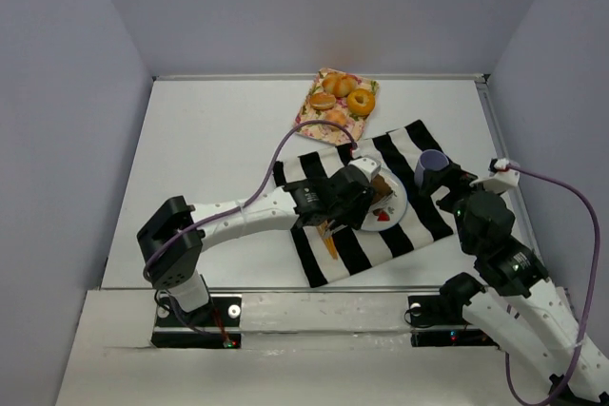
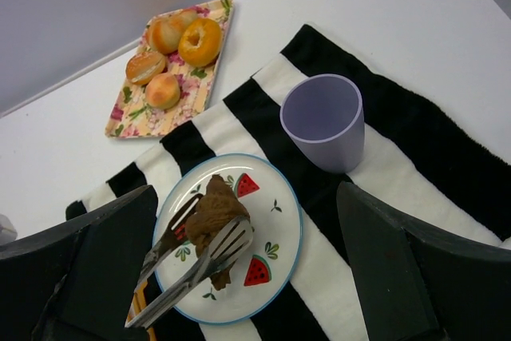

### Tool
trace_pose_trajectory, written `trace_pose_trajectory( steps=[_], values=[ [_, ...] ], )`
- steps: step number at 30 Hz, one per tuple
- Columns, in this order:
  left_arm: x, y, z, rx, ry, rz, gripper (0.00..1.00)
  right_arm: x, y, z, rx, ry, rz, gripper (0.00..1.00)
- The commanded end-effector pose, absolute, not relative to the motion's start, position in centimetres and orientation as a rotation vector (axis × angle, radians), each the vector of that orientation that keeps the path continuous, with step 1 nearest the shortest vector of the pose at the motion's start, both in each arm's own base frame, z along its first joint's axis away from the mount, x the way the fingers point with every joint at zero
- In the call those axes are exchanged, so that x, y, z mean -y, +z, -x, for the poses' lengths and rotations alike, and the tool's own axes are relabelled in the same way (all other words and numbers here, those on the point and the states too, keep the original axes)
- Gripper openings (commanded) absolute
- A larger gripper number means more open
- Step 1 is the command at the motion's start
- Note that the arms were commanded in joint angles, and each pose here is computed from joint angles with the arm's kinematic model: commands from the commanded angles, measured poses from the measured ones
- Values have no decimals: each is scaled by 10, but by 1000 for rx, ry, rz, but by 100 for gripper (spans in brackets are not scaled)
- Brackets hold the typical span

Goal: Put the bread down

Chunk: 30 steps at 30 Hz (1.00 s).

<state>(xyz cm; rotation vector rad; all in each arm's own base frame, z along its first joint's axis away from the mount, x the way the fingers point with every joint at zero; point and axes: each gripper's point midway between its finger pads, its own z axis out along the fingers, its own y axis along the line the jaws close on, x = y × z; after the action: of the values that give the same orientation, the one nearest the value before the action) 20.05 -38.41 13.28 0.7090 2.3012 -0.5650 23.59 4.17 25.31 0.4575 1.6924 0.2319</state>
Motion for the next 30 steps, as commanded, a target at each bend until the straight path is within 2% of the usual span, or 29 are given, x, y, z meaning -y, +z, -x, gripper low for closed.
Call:
trace_pose_trajectory(
  steps=[1,2,7,17,24,30],
  values=[
    [394,152,-215,-2260,-555,-650,63,-40,262,-236,-1648,257,-480,100],
    [395,151,-214,-2263,-555,-654,71,-40,262,-236,-1646,257,-481,100],
    [397,157,-218,-2250,-545,-659,78,-39,263,-235,-1638,259,-485,100],
    [386,185,-243,-2174,-419,-576,79,-38,262,-236,-1649,242,-479,100],
    [361,214,-307,-2127,-387,-396,78,-33,262,-236,-1640,217,-504,100],
    [337,205,-369,-2177,-357,-282,77,-25,262,-234,-1620,187,-532,100]
  ],
)
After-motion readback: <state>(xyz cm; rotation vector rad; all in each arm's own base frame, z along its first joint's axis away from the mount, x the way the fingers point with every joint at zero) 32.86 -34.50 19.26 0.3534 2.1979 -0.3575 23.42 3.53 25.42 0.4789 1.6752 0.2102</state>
